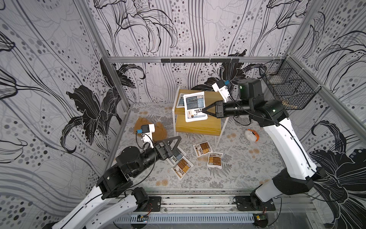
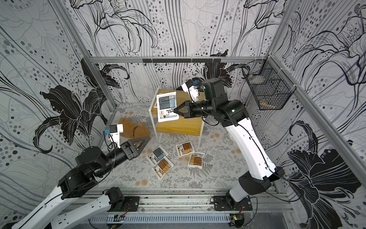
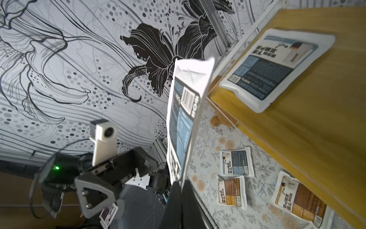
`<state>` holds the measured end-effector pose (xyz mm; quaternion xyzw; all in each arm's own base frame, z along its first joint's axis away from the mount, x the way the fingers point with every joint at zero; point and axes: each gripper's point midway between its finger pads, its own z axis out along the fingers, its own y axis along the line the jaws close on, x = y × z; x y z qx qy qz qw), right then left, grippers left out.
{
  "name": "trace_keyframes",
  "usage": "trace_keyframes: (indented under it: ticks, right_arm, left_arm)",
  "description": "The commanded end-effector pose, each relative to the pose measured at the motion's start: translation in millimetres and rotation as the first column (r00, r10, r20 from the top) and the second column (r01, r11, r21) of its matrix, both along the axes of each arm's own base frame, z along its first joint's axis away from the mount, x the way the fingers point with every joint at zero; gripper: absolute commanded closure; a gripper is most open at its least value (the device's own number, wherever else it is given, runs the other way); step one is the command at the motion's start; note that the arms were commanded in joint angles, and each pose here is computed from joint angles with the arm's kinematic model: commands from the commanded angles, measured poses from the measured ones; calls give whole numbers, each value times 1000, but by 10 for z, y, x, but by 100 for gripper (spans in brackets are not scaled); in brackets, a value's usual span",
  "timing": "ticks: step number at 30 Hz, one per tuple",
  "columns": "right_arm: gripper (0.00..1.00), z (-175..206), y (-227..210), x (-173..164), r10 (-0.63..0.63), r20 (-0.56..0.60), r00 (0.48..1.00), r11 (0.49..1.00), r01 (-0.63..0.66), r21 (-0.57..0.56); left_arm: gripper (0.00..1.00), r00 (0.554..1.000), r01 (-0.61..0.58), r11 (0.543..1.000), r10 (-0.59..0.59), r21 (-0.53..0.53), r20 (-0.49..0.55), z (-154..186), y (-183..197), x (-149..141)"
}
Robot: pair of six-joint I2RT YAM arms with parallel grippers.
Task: Place the bagged coffee beans on the shelf by color
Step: Pick up the bagged coffee beans at the center of the board.
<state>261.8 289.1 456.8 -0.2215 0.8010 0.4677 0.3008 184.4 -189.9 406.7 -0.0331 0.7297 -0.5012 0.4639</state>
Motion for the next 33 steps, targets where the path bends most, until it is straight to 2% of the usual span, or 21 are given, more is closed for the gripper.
trace_keyframes:
  ticks: [1,3,7,11,17,26,29,33]
  right_arm:
    - [100,-110,-120,-341,88,3,996,995,-88,-35]
    - [100,-232,-144,-384,95,-14,995,994,-96,-55]
    - [100,-400,-57,-581,165,-13,986,984,-165,-69]
    - [100,-437,108,-841,269,18,963,961,-267,-77]
    - [100,-475,156,-954,319,25,947,944,-316,-99]
    - [100,-514,161,-1032,355,20,935,931,-352,-93]
    - [100,-529,182,-1070,374,17,927,925,-371,-85]
    - [100,-513,199,-1088,383,23,923,921,-380,-81]
  left_arm:
    - [7,998,26,975,-40,223,56,50,-61,42]
    - [7,997,19,952,-39,306,62,147,-74,97]
    - [8,992,78,892,-112,445,51,228,-250,180]
    - [7,978,169,843,-209,511,22,204,-479,220]
    - [10,963,229,820,-268,524,-2,221,-596,306]
    - [12,979,156,828,-202,538,26,347,-362,535]
    - [12,973,191,817,-232,544,7,318,-372,587]
    - [15,935,311,802,-354,510,-13,308,-561,520]
